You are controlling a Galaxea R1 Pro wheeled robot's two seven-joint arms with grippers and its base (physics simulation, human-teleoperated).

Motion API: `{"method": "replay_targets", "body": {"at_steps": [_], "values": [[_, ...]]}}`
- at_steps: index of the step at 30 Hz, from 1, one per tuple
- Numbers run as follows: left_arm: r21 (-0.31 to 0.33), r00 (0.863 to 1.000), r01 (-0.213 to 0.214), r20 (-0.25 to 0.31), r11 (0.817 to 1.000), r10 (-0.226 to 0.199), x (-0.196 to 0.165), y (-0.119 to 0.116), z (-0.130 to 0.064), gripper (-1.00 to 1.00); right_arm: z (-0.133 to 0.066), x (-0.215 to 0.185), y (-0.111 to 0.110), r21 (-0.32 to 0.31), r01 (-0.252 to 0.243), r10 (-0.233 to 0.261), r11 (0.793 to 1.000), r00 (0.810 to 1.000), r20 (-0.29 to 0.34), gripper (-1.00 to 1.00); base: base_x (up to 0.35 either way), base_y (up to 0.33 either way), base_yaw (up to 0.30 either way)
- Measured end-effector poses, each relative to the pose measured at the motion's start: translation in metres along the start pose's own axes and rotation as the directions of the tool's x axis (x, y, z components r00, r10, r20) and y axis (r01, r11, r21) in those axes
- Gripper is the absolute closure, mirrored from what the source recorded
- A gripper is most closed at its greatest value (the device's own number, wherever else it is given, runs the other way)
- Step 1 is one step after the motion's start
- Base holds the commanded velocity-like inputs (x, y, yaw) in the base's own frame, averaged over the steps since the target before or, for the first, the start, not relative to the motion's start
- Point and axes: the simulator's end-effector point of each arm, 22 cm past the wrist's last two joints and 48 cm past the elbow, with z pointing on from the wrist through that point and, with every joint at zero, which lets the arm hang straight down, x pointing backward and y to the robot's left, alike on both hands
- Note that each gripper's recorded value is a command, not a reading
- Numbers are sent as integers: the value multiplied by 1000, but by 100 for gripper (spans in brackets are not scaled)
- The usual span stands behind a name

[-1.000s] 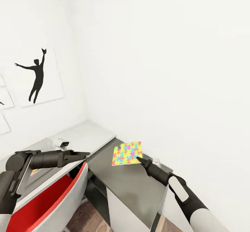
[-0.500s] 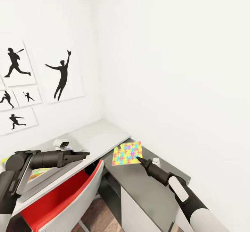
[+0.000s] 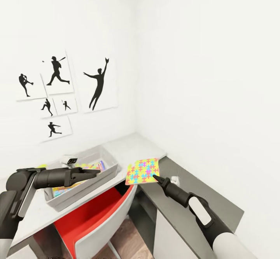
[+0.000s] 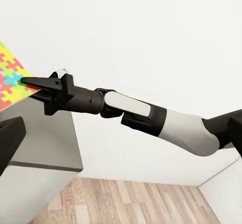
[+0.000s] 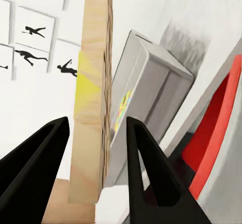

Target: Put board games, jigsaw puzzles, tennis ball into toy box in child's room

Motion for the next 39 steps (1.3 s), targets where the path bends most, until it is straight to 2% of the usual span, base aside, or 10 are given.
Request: {"method": "replay_targets", "body": {"at_steps": [29, 39], "values": [[1, 1000, -14, 2, 1000, 14, -2, -6, -1, -100, 0, 0, 8, -10, 15, -15, 1000, 1000, -4, 100, 9, 160, 275], [2, 1000, -18, 3, 1000, 18, -3, -7, -1, -100, 1, 0, 11, -14, 19, -19, 1000, 1000, -4, 100, 37, 33, 275]]}}
